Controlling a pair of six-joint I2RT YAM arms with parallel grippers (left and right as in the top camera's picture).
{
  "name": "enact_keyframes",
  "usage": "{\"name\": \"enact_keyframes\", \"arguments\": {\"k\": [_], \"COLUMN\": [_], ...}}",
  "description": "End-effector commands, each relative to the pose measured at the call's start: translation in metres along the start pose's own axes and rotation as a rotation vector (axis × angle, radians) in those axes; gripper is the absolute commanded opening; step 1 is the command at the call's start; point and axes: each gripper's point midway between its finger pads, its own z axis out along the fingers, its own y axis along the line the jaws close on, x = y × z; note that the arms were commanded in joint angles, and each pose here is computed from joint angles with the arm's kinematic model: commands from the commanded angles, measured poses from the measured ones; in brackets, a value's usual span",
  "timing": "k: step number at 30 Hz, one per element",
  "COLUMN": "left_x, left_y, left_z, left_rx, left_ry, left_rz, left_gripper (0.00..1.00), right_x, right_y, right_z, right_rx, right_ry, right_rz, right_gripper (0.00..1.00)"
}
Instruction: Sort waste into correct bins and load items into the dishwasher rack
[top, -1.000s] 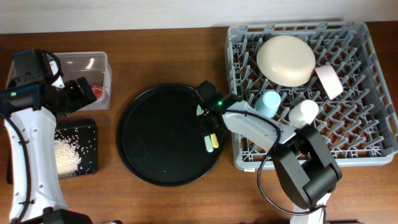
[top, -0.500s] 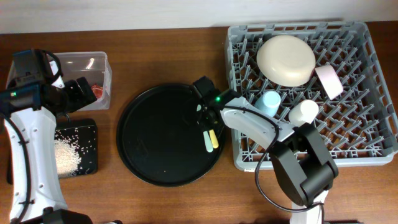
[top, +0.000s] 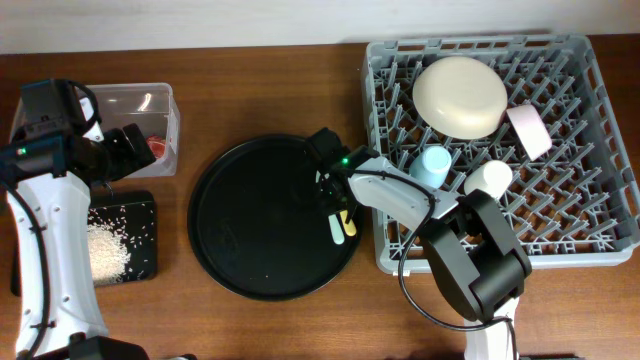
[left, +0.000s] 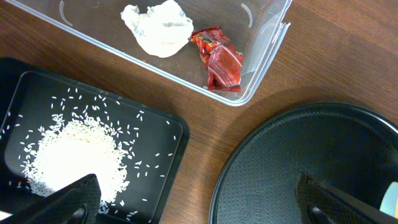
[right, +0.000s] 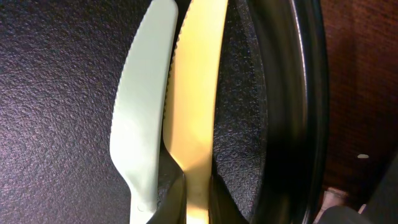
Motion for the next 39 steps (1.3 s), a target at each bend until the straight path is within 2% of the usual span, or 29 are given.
{"name": "enact_keyframes", "arguments": {"k": [1,8,14,20,23,31,35,36,37,39], "left_x": [-0.005,-0.005,-0.005,-0.005,-0.005,-0.005,-0.005,-0.005,-0.005,-0.005], "left_y": [0.001,0.001,0.001,0.001,0.001,0.001,0.001,0.001,0.001,0.001], "left_z": [-0.009,-0.009,-0.009,-0.009,-0.009,-0.009,-0.009,-0.009,-0.009,-0.009], "left_rx": [-0.002,-0.002,-0.002,-0.002,-0.002,-0.002,-0.002,-0.002,-0.002,-0.002], "left_ry": [-0.030,-0.030,-0.030,-0.030,-0.030,-0.030,-0.030,-0.030,-0.030,-0.030], "left_rz": [-0.005,-0.005,-0.005,-0.005,-0.005,-0.005,-0.005,-0.005,-0.005,-0.005], "left_gripper": [0.99,0.99,0.99,0.99,0.99,1.00,0.99,0.99,0.99,1.00], "right_x": [0.019,-0.016,-0.031,-0.054,-0.050,-0.002,0.017,0.018,0.019,0.024], "right_y": [-0.002,0.002,0.004,-0.009,-0.017,0.017,0.043,0.045,0.043,0.033], "right_z": [0.012,-0.036,-0.068,-0.146,-0.166,-0.144,-0.096,-0.084,-0.076,-0.058], "right_rx": [0.015,-0.009,-0.027,-0.045,-0.089,-0.261,-0.272,-0.265,-0.249,-0.194], "right_ry": [0.060,-0.053,-0.117,-0.220,-0.220,-0.020,0.006,-0.005,-0.012,-0.017], "right_rz": [-0.015,-0.005,0.000,0.038,0.064,0.034,-0.028,-0.035,-0.034,-0.023], "right_gripper": [0.04,0.04,0.04,0.04,0.05,0.17,0.25,0.31,0.32,0.42]}}
